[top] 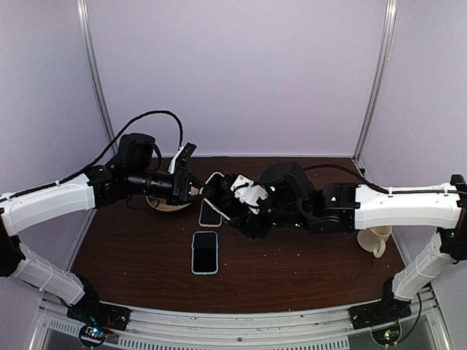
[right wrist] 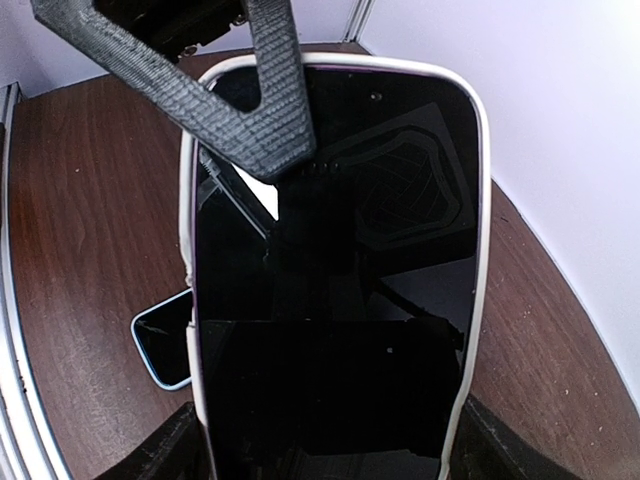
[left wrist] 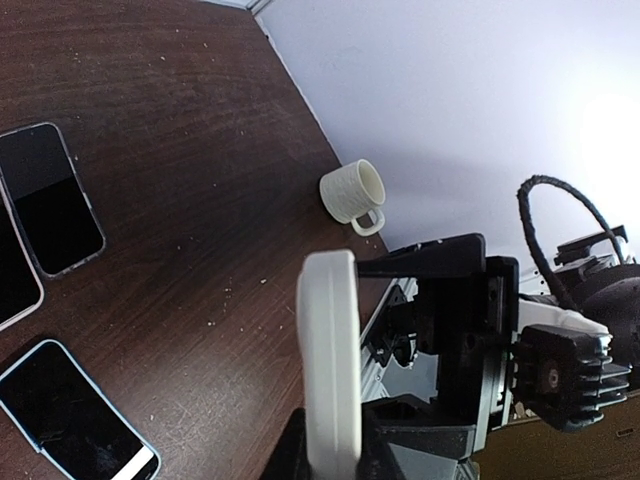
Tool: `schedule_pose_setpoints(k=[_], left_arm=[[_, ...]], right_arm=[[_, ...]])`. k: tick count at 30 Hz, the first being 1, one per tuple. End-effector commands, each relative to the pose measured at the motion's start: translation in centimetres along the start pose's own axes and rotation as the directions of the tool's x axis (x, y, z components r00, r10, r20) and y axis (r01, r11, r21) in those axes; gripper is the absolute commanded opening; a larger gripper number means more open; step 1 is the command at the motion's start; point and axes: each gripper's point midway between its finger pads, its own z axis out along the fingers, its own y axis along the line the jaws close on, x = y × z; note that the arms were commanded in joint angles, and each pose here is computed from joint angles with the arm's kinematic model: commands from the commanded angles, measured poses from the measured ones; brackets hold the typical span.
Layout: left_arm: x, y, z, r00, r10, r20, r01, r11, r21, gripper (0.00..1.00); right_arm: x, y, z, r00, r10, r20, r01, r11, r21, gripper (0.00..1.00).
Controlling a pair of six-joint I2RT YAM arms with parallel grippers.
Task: Take the phone out of the phone case
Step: Pass from the right arm to the left, then pass from the left arm to the right
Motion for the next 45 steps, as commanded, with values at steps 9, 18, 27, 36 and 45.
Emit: schedule_pose_setpoints(k=[9,18,27,36,45], left_arm=[[-1.9,-1.3,-0.2,0.972,0.225,-0.067,-0.230,0.971,-0.073,0.00],[-3.5,-1.7,-1.2,0.884,0.463,-0.065,-0.467,0.874,-0.132,0.00],[-3.5,-2.4,-1.7,0.715,0.692,-0.099,-0.699,0.708,-0.099,0.00],[0.3,-6.1,-2.2,0.450,0.893,0.007,-0.876,0.440,0.200,0.00],[3.0,-8.3,-3.4,0.379,0.908,0.181,-0.893,0.307,0.329,0.00]], right_arm=[[-2.0,-2.7,-2.5,0.988,0.134,0.080,-0.140,0.987,0.080,0.99],[-0.7,-4.9,-5.4,0.981,0.186,0.063,-0.187,0.982,0.012,1.00],[1.2,-3.5,-7.0,0.993,0.114,0.018,-0.111,0.986,-0.125,0.99],[2.0,-0.5,-9.3,0.993,-0.012,0.120,0.046,0.959,-0.281,1.00],[1.0,2.2,-11.7,0.949,-0.017,0.315,0.147,0.907,-0.395,1.00]])
